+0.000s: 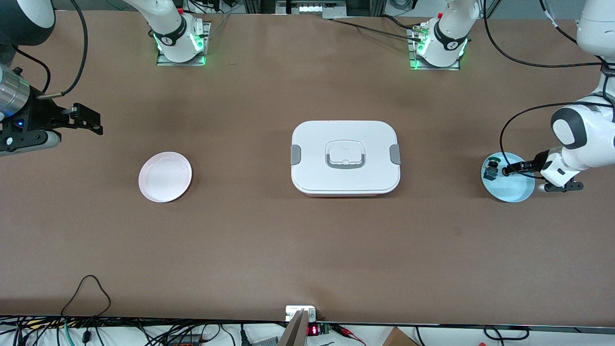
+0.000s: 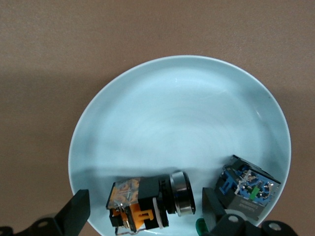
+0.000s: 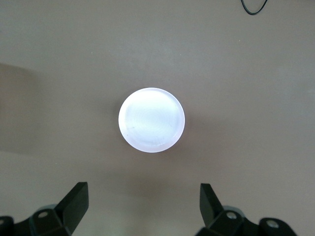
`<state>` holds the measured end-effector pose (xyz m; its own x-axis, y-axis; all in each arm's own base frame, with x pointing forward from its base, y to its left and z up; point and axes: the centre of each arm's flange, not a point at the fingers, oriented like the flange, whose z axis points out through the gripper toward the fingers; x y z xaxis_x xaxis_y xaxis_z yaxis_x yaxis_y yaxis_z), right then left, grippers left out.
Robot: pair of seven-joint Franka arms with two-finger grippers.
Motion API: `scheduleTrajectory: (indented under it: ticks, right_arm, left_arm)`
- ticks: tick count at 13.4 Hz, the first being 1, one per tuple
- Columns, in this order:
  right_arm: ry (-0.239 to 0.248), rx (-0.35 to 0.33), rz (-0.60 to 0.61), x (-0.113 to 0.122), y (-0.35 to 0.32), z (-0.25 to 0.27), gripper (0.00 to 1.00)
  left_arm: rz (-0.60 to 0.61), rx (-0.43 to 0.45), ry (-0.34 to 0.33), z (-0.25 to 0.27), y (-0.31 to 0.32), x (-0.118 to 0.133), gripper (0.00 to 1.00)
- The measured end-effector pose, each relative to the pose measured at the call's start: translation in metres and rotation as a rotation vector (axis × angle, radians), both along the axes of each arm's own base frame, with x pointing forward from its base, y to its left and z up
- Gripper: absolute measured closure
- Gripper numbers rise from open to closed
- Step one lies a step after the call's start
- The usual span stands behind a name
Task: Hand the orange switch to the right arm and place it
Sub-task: 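Lower the left gripper onto the orange switch on the plate, then close the left gripper on the orange switch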
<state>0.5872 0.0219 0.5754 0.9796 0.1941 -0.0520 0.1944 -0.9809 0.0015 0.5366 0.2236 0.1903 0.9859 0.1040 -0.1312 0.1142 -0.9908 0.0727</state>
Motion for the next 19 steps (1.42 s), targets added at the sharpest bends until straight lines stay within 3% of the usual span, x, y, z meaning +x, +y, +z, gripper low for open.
scheduleTrajectory:
  ticks: [19]
  right_arm:
    - [-0.006,0.000,-0.007,0.001,-0.004,0.001,0.00]
  left_arm:
    - [0.041,0.008,-0.005,-0.018,0.000,-0.001,0.00]
